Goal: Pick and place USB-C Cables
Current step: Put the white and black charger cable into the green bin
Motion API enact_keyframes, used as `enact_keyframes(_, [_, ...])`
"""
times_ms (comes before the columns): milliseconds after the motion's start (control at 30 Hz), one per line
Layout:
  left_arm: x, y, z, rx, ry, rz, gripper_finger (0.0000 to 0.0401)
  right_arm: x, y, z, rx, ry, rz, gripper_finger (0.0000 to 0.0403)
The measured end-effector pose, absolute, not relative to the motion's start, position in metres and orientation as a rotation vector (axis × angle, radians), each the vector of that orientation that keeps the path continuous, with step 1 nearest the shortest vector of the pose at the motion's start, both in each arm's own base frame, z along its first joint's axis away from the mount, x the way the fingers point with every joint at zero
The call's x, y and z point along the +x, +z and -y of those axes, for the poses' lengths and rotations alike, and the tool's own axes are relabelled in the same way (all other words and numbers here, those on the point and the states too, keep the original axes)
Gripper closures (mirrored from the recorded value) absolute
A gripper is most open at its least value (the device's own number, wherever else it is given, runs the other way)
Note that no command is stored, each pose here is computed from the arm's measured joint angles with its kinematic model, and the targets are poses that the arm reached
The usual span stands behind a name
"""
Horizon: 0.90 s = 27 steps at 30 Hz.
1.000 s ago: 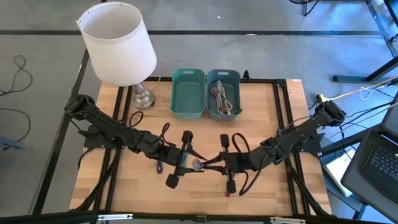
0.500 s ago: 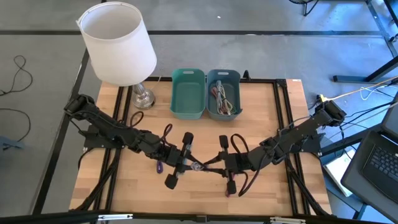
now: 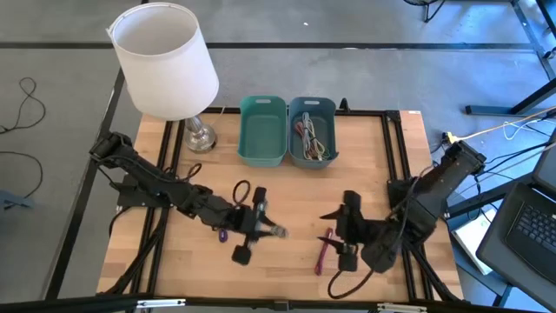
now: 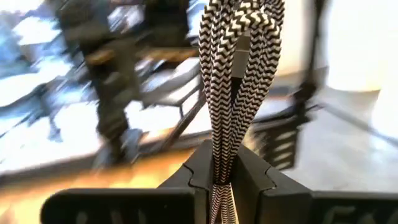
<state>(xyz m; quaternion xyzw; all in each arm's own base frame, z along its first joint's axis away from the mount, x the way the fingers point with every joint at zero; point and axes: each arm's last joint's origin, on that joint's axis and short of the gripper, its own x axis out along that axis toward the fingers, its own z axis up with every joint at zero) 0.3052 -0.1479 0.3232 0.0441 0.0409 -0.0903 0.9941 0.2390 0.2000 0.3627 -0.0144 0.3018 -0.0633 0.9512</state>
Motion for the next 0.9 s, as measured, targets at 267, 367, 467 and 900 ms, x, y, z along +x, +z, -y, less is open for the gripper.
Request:
enact_keyframes(267, [0.332,0.291,0.086,0.013,0.238,-0.284,0.0375,0.220,0.337,-0.203,0.096,-0.255,-0.718,0.0156])
enact_keyframes(367, [0.342,0.283,0.055,-0.005,0.357,-0.319,0.0375,0.221,0.328,-0.202,0.101,-0.288,-0.700,0.0155])
enact_keyframes(467, [0.346,0.270,0.019,-0.055,0.495,-0.390,0.0375,0.222,0.319,-0.201,0.119,-0.306,-0.704,0.0156])
enact_keyframes(900, [0.342,0.249,-0.077,-0.152,0.749,-0.490,0.0375,0.225,0.280,-0.198,0.104,-0.325,-0.722,0.0193])
